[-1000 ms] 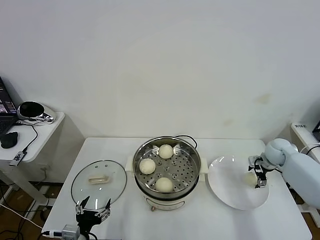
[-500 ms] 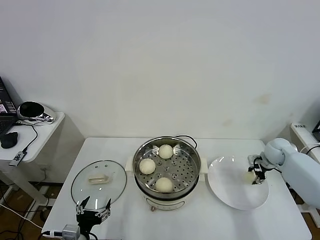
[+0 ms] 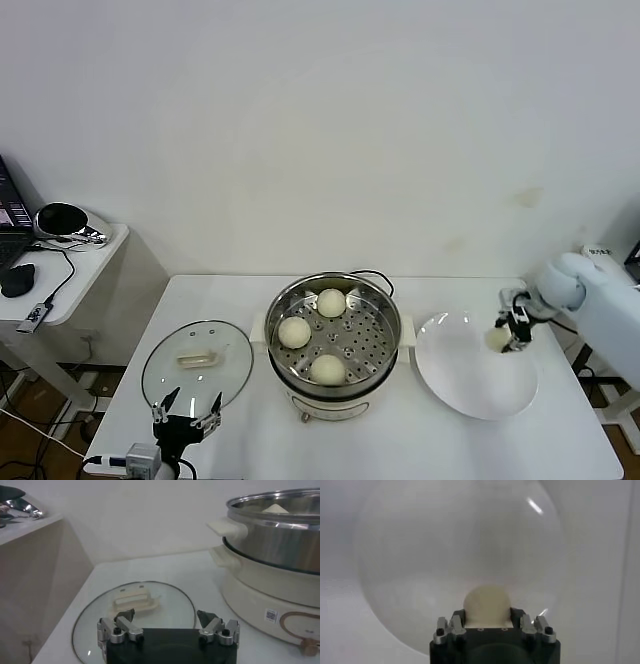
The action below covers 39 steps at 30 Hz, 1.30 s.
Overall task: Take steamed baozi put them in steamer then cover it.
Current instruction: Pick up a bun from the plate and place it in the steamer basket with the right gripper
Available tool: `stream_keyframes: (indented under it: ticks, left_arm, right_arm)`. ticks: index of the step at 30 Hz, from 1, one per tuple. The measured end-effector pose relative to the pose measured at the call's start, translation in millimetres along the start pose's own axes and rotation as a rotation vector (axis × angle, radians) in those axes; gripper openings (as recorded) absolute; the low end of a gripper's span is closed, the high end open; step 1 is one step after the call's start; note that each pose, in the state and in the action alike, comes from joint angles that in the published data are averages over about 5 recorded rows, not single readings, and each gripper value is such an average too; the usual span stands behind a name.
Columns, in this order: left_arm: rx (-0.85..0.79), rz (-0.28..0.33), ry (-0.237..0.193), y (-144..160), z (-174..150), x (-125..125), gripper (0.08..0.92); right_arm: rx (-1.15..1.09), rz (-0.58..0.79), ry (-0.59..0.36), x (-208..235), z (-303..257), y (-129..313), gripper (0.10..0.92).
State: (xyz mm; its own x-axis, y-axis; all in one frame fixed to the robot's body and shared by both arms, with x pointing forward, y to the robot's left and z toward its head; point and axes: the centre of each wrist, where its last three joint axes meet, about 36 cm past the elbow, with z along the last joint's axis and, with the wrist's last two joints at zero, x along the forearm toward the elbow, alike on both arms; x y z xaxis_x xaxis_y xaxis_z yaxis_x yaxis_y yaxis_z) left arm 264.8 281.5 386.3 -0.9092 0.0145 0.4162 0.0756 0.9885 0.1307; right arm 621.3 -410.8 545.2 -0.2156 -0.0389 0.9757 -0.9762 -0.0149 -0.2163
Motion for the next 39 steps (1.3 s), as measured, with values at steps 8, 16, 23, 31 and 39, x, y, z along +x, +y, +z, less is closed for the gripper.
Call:
stream_keyframes:
  ticks: [8,16,23,31,39]
  left_arm:
    - [-0.013,-0.003,-0.032,1,-11,-2,0.823]
    - [-0.013,-0.001,-0.062,3,-20,-1,0.823]
    - [0.000,0.005,-0.083,4,-26,0,0.823]
    - [0.011,0.011,-0.096,6,-30,-1,0.823]
    - [0.024,0.016,-0.105,5,-34,0,0.823]
  right_arm:
    - [0.075,0.004,-0.103,72,-85,-29,0.566]
    - [0.098,-0.037,-0.173,124,-163,-46,0.568]
    - [0.120,-0.091,-0.165,128,-220,-48,0.568]
    - [0.150,-0.138,-0.126,104,-272,-45,0.568]
    - [0.173,-0.156,-0.087,72,-302,-39,0.568]
